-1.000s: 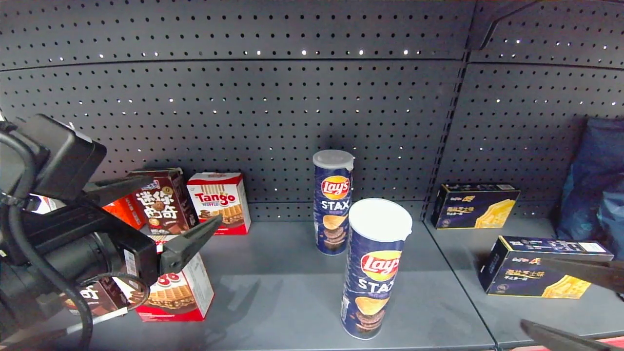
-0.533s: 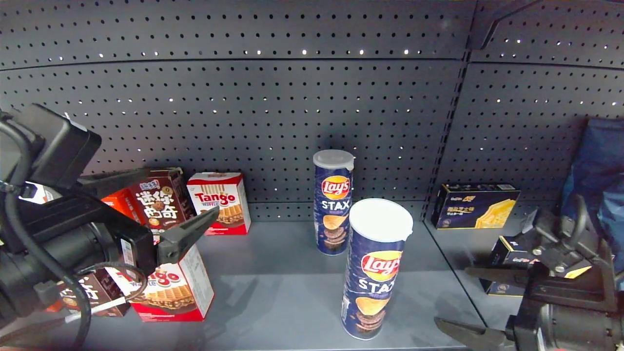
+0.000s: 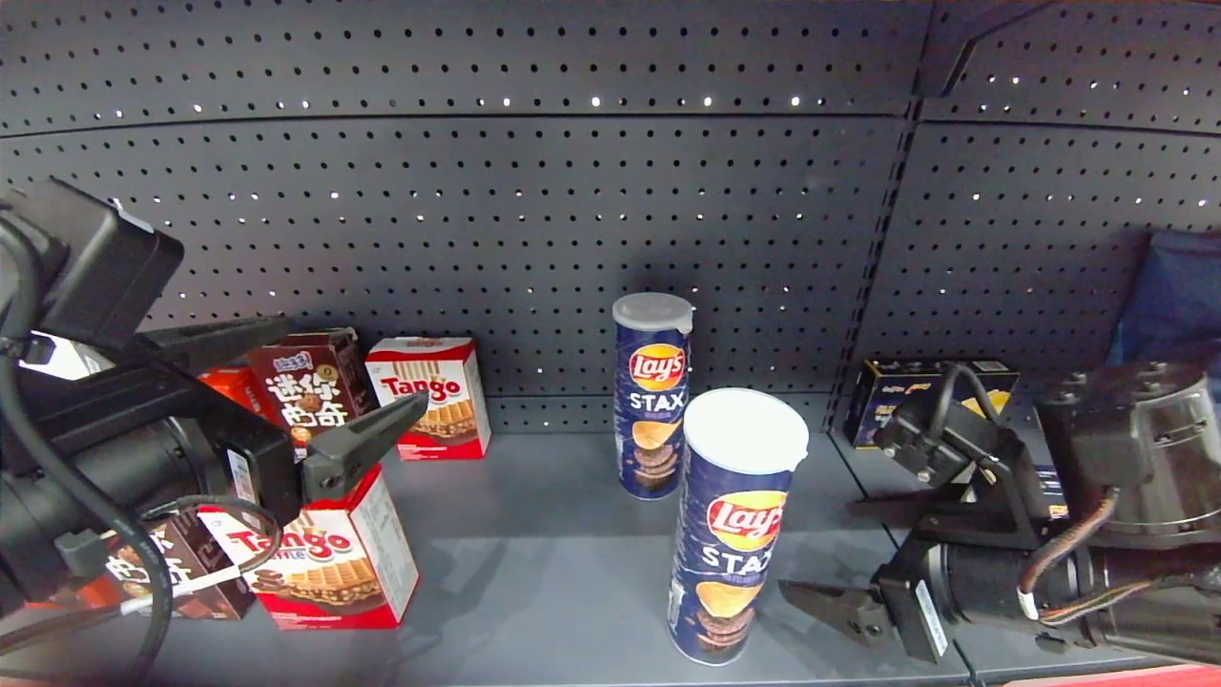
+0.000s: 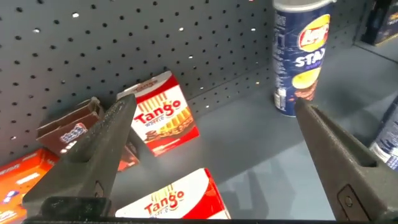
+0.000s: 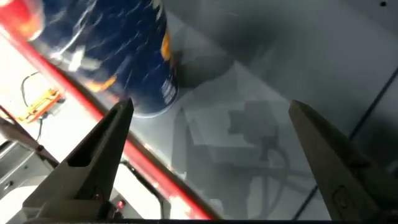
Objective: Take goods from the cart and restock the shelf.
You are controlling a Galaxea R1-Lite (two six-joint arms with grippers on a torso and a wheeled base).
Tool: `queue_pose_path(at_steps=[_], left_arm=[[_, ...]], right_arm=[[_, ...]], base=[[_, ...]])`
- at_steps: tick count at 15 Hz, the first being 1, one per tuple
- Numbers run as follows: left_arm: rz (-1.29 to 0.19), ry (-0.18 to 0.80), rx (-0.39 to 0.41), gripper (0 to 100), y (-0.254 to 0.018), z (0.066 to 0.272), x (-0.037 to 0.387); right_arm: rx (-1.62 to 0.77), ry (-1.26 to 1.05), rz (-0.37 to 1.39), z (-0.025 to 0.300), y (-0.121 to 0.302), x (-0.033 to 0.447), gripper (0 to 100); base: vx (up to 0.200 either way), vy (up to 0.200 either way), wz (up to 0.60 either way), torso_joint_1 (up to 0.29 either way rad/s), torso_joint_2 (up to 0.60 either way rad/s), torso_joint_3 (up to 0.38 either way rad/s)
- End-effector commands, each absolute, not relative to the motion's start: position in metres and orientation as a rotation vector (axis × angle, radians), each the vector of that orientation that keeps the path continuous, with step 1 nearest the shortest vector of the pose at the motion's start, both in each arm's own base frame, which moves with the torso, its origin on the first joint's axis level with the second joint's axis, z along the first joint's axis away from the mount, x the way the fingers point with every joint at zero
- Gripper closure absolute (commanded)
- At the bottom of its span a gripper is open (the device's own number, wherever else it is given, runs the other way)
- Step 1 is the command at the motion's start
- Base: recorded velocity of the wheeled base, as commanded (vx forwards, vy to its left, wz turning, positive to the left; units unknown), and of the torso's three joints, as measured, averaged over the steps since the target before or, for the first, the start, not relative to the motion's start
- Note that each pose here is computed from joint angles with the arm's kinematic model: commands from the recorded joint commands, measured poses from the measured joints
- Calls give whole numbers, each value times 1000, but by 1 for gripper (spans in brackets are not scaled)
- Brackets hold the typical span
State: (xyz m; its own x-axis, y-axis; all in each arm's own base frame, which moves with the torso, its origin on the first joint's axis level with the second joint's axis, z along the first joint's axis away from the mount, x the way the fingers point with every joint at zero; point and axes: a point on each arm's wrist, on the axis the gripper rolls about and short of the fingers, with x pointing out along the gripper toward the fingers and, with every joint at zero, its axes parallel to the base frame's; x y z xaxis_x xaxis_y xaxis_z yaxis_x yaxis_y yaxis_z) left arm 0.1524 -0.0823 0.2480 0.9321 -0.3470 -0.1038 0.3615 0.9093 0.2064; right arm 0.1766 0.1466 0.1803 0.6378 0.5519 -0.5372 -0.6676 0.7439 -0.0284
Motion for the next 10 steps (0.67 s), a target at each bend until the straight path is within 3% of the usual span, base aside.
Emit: queue_pose_path(at_steps=[1, 10], left_arm=[[-344, 67, 222, 0, -76, 249, 158], [-341, 63, 220, 0, -78, 252, 163]], right_arm=[[-245, 564, 701, 173, 155, 187, 0], [-249, 576, 701, 167, 168, 202, 0]], base=[[0, 0, 0, 0, 0, 0], [0, 0, 0, 0, 0, 0]])
